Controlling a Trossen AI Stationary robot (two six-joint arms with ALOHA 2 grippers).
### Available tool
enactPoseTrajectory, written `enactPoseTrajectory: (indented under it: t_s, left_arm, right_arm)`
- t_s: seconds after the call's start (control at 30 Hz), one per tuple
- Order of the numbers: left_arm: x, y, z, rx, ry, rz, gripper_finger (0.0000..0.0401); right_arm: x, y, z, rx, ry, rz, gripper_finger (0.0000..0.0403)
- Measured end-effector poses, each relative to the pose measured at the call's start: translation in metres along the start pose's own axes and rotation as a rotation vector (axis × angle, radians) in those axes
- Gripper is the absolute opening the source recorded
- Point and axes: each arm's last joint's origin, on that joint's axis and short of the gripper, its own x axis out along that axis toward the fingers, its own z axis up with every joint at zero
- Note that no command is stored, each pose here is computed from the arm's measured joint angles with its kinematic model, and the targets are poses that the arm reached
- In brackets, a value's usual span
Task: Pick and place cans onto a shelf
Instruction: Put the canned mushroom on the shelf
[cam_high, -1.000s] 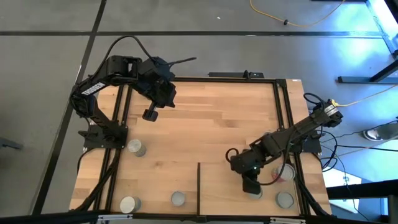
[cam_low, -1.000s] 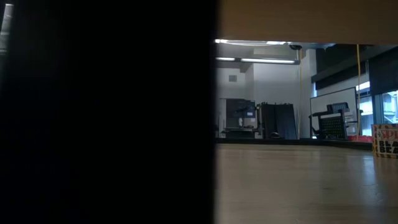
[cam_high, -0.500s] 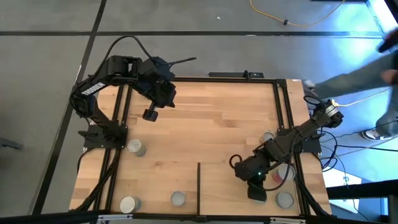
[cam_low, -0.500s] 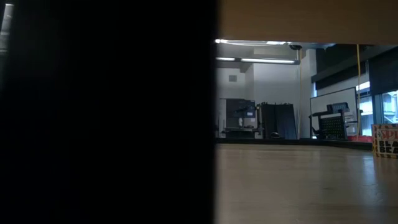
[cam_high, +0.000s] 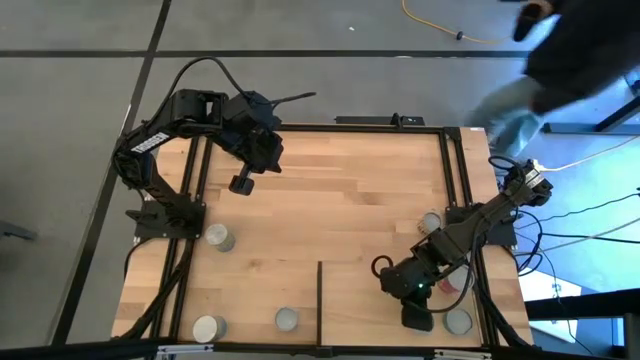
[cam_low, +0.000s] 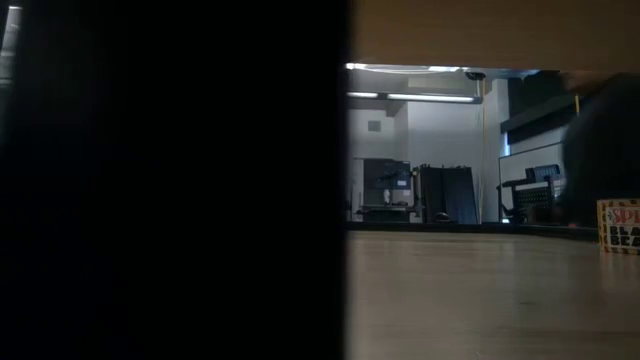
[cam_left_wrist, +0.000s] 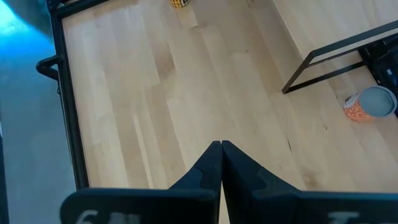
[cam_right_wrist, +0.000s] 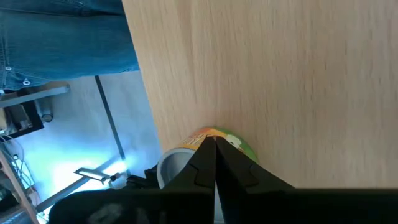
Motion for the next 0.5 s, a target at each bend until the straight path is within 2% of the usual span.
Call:
enactPoseTrajectory:
  t_s: [0.33,0.5]
  left_arm:
    - [0.000,0.000,0.000,-0.002,0.002,-0.001,0.0000]
    - [0.000,0.000,-0.001,-0.006,0.010,-0.005,0.0000]
  right_arm:
    - [-0.012,0.008,0.001,-0.010,-0.040,-0.015,0.0005]
    - [-0.011,0.003,-0.001,-0.012,-0.058,-0.085,0.0005]
